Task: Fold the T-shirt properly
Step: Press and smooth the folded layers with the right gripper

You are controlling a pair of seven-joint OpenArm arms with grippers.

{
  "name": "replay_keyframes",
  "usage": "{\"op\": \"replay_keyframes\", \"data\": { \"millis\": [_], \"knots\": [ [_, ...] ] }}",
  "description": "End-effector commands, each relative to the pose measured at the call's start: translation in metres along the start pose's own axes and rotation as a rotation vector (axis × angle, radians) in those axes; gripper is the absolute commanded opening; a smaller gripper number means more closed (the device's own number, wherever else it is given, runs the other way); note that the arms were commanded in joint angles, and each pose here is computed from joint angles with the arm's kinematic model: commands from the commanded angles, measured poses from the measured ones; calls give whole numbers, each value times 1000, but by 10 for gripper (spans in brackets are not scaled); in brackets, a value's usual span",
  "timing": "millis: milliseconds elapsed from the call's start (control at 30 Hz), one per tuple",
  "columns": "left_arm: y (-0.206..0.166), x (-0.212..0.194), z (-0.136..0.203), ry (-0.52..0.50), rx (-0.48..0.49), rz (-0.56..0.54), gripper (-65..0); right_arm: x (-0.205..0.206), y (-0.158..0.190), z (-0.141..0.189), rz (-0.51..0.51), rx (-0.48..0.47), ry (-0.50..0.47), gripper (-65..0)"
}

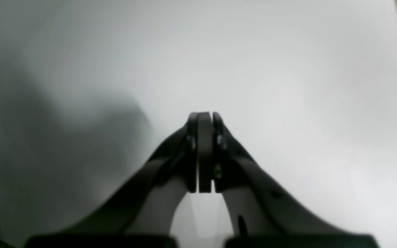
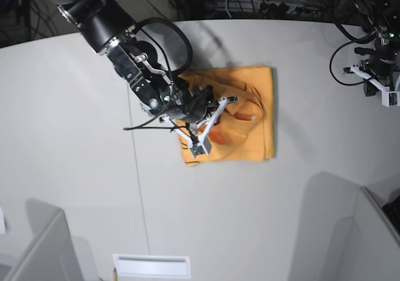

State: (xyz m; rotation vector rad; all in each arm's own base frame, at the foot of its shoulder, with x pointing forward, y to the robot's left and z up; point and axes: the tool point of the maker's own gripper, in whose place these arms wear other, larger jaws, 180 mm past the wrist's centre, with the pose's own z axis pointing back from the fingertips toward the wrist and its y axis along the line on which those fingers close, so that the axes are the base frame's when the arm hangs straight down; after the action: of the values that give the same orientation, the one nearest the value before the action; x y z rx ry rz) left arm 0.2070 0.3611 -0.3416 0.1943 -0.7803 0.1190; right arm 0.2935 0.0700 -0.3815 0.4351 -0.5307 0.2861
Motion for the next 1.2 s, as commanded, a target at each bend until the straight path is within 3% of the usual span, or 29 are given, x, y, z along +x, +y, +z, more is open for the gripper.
{"op": "replay_keyframes", "data": {
  "millis": [0,267,500,633,767,967,1167],
  "knots": [
    [4,13,3,-42,10,-15,-650,19,6,4,14,17,-50,-650],
    [4,14,4,-44,10,-17,-650,21,2,-23,-16,-15,-31,-650],
    [4,14,4,-43,11,-17,-650,32,57,-38,38,63,-50,-650],
    [4,14,4,-44,11,-18,-650,54,68,-44,57,65,-88,-650],
    [4,14,4,-44,11,-18,-650,73,75,-49,97,60,-139,-650],
    [3,16,4,-48,11,-17,-650,97,53,-64,98,-2,-255,-650],
    [4,16,3,-48,10,-12,-650,150,46,-55,4,26,-455,-650]
  ]
}}
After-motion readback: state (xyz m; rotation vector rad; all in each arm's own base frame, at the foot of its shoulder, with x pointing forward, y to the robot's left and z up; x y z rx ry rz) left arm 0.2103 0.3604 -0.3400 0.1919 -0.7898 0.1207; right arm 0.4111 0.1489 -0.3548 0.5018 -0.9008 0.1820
